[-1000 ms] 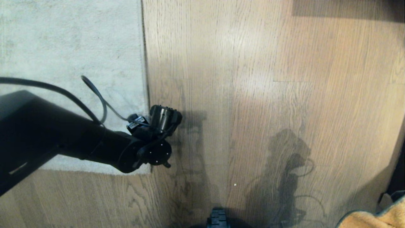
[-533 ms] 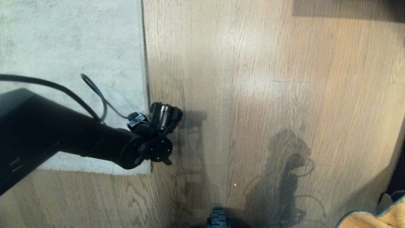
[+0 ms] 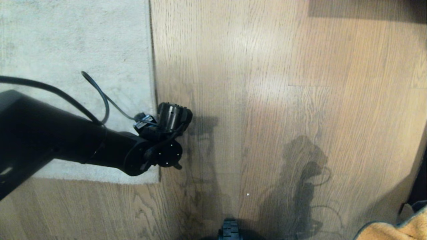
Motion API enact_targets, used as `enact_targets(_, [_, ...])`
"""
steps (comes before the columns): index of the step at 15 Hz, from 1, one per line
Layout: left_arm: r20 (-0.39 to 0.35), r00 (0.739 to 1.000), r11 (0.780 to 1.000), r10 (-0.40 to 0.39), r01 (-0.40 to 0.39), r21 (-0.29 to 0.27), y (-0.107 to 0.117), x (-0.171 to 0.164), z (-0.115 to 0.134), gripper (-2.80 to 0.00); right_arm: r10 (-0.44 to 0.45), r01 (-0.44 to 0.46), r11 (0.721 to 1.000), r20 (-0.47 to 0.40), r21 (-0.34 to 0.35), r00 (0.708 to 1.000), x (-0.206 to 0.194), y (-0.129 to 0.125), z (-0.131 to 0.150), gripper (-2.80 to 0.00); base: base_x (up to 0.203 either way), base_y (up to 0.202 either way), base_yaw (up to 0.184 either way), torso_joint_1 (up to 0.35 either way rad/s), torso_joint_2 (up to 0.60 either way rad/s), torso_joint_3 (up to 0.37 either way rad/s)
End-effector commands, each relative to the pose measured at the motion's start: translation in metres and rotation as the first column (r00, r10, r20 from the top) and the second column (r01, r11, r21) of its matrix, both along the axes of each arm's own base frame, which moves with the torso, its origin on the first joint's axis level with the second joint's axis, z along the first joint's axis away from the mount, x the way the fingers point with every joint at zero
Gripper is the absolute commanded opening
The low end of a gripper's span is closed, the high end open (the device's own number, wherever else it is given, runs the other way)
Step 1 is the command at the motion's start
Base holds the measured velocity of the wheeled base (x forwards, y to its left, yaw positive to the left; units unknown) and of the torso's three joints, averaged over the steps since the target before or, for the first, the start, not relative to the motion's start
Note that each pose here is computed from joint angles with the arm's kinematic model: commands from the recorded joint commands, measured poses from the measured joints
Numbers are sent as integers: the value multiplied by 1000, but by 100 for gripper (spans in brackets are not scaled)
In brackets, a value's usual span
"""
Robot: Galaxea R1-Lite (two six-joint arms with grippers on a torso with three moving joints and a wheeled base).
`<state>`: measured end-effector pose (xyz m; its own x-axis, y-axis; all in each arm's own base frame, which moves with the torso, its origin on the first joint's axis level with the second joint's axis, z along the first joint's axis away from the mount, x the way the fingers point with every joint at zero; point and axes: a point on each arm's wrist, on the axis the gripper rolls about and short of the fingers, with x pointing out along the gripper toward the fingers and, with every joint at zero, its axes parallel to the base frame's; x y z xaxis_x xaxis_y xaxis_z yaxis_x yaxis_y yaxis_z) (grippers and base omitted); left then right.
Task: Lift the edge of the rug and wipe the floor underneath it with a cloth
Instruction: Lift up the carpet
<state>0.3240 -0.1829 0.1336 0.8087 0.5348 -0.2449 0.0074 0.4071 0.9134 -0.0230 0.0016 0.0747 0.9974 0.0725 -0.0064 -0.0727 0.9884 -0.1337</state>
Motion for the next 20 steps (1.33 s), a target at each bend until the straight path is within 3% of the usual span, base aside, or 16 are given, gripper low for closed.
enact_targets(1, [3,1000,1000,6,-6,5,1,-2,3,0,1,-1,1000,-1,-2,1000,0,0,0,-280,0,0,0,0,0,0])
enact_targets(7, [-11,1000,1000,25,-25,12,10,0,-1,0,1,-1,1000,-1,0,1000,0,0,0,-280,0,0,0,0,0,0])
enact_targets(16, [-21,999,999,-26,27,20,-9,-7,5,0,1,-1,1000,-1,0,1000,0,0,0,-280,0,0,0,0,0,0])
enact_targets(20, [-46,999,999,-11,13,34,-6,0,-8,0,1,-1,1000,-1,0,1000,0,0,0,-280,0,0,0,0,0,0])
